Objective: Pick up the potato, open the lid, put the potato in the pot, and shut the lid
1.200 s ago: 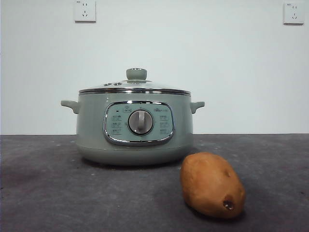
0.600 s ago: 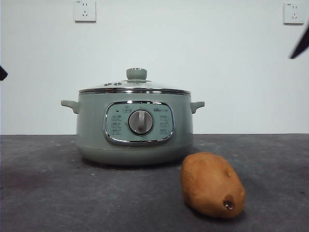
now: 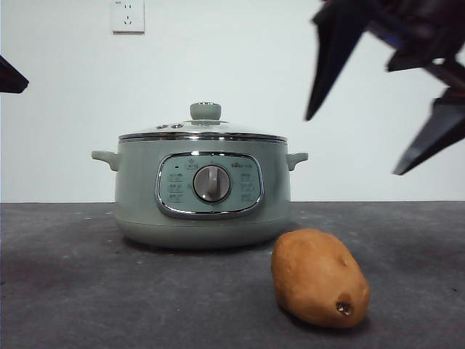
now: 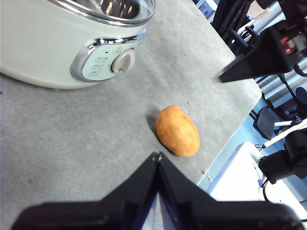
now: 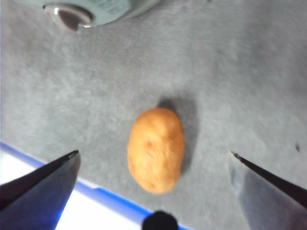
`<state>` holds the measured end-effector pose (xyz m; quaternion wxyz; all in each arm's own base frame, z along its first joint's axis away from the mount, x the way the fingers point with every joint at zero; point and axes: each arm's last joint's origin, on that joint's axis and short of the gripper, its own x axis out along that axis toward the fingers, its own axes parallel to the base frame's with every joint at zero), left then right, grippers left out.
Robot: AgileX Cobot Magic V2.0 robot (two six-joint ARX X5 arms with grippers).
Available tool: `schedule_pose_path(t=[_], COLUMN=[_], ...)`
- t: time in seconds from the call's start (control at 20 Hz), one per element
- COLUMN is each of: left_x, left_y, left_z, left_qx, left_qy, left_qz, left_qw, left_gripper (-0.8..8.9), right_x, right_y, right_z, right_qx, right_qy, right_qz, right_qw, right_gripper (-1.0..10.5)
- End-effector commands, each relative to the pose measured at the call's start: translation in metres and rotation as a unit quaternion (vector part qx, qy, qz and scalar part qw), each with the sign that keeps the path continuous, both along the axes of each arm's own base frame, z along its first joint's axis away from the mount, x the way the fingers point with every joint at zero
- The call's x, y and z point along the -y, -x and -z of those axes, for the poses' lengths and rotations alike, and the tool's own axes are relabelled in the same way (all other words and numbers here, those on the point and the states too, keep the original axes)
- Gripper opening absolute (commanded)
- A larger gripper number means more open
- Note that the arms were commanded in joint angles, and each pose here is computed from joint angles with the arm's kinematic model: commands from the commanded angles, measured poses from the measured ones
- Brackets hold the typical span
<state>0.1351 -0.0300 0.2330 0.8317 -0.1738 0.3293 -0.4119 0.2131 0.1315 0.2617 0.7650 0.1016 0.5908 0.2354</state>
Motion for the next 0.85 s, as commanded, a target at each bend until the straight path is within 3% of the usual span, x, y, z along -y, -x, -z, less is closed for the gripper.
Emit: schedule_pose_path(t=[0.05,0.25,0.5,0.85], left_x=[0.000,0.000,0.000,0.000], left_y=[0.000,-0.001,-0.003,-0.012], left_z=[-0.001,-0.001,-0.004,-0.033], left_qx=[0.012,0.012,0.026,0.043], left_qy=[-0.008,-0.013,-0.011,-0.014], left_qz=[-0.001,-0.008,-0.011,-0.018], left_qw=[1.000,1.000,1.000,0.999], left_gripper=[-0.04,-0.04,-0.04,-0.05], right_x=[-0.018,-0.045,-0.071,-0.090], right_y=[-0.004,-0.002,0.009,0.002], right_z=[0.004,0.016,0.044,0.077], right_qx=[-0.012,-0.038,-0.076,-0.087], right_qy=[0.034,0.111,0.174,0.194], right_qz=[-0.001,-0.024,-0.058,-0.072], right_qw=[0.999,0.993,0.980,0.974], right_gripper=[5.1,5.1,5.1,5.0])
